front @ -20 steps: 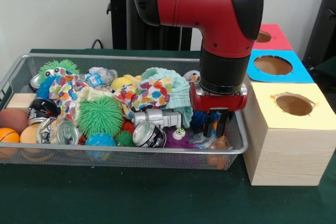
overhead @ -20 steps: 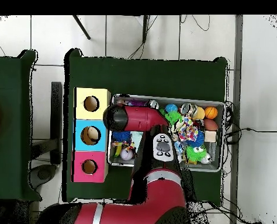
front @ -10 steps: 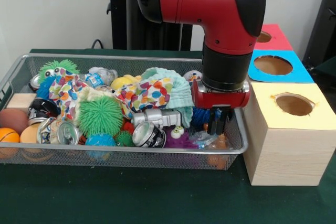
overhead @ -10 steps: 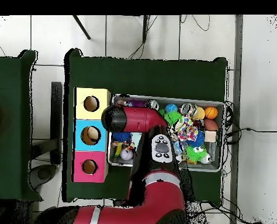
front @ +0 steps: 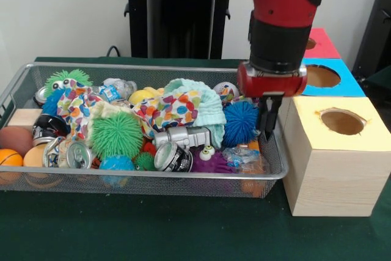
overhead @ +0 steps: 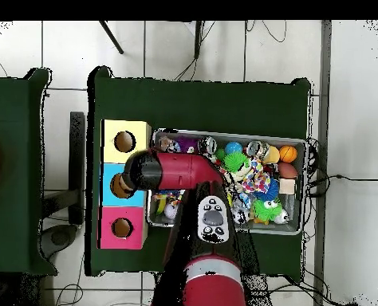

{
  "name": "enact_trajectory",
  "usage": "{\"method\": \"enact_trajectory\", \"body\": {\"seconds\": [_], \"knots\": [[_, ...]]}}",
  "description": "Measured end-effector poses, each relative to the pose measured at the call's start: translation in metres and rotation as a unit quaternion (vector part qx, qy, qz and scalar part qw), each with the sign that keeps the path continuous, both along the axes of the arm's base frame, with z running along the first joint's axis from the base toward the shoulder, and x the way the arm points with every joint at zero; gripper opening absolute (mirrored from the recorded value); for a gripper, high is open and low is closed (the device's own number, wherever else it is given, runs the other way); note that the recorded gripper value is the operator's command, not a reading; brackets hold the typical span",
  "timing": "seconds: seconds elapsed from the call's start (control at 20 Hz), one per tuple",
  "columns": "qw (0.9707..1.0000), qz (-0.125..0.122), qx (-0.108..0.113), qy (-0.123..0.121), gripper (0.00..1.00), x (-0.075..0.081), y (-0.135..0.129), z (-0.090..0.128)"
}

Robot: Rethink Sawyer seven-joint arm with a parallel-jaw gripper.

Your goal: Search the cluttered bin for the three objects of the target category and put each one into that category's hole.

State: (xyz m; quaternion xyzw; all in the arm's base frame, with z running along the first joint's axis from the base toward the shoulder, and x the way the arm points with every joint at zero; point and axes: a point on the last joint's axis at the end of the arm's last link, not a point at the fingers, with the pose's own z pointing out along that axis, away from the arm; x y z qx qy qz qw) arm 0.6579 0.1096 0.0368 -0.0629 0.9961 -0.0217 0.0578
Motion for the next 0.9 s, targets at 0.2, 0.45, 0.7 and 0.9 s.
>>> {"method": "enact_trajectory", "body": {"seconds": [0.2, 0.45, 0.7, 0.9], "knots": [[0.9999, 0.003, 0.000, -0.012, 0.00, 0.001, 0.007, 0.022], [0.9997, 0.005, 0.001, -0.024, 0.00, 0.006, 0.013, 0.037], [0.9999, 0.002, 0.002, -0.013, 0.00, 0.002, 0.010, 0.023], [0.9999, -0.005, 0.004, 0.009, 0.00, -0.008, 0.002, -0.002]]}}
